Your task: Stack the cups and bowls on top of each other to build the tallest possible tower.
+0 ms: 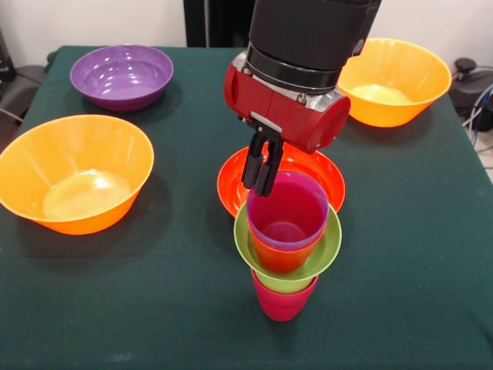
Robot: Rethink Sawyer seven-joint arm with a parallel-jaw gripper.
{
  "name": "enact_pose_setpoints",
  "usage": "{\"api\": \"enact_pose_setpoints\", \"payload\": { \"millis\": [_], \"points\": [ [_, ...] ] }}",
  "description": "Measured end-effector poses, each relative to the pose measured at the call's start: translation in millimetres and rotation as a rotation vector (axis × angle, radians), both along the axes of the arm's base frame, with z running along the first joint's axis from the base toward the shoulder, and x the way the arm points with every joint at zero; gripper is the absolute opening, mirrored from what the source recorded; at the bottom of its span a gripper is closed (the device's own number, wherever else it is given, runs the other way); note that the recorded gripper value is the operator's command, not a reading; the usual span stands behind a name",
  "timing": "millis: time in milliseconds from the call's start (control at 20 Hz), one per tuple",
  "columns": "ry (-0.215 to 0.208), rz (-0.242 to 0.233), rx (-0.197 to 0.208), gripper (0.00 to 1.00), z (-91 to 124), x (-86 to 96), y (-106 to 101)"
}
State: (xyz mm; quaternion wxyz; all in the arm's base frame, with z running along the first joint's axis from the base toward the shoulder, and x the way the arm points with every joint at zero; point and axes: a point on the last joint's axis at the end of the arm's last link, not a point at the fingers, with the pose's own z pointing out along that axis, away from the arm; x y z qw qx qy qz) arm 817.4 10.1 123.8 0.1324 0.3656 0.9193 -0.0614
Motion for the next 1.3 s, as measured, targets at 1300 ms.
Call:
{"api": "enact_pose_setpoints", "payload": {
  "millis": [1300],
  "points": [
    [0.034,-0.011,0.018,0.0,62.2,-2.3,10.2]
  ]
}}
